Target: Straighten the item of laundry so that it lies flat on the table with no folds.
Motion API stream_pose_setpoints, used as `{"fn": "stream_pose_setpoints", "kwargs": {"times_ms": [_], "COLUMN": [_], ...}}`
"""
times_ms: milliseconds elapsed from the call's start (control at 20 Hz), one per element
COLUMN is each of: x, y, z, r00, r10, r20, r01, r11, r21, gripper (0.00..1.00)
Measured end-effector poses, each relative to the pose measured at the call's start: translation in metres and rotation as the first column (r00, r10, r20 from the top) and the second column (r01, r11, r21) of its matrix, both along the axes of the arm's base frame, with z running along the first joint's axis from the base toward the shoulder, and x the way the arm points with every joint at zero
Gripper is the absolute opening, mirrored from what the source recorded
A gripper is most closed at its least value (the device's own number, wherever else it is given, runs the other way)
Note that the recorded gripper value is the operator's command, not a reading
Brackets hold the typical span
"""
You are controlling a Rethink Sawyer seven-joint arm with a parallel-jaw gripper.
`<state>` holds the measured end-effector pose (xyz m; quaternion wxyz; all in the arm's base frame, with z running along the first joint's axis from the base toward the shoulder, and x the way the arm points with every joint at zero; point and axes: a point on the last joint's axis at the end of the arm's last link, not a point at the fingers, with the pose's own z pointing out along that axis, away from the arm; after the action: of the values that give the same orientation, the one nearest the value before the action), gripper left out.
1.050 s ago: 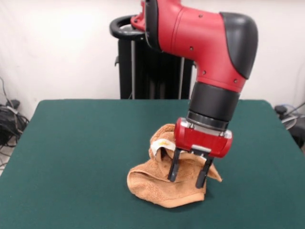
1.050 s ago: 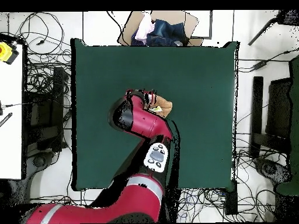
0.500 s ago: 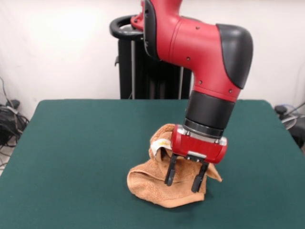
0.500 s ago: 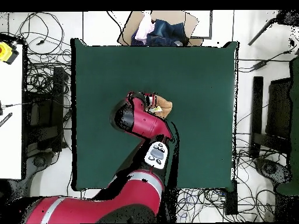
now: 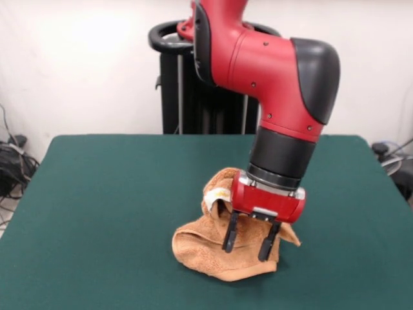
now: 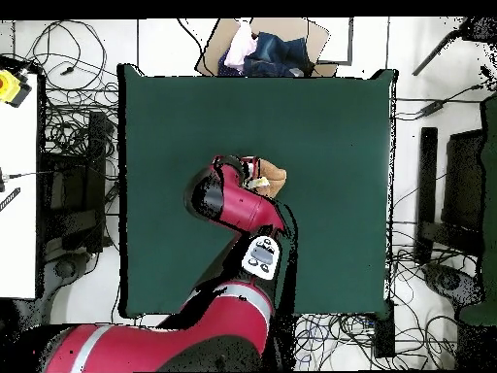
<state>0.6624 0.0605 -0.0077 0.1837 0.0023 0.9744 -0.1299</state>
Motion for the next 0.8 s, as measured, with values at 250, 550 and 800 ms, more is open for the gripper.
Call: {"fn": "stream_pose_setpoints", "kwargs": {"times_ms": [250, 550, 800], "x": [-0.004, -0.018, -0.031], "y": [-0.004, -0.007, -0.008], "z": [0.002, 0.01, 0.003], "r00": [1.0, 0.995, 0.985], "r10": [-0.014, -0.048, -0.053], "r20": [-0.01, -0.086, -0.163], "r01": [0.014, 0.055, 0.075], "r11": [1.0, 0.996, 0.989], "r21": [0.012, 0.073, 0.131], "gripper": [1.0, 1.0, 1.0]}}
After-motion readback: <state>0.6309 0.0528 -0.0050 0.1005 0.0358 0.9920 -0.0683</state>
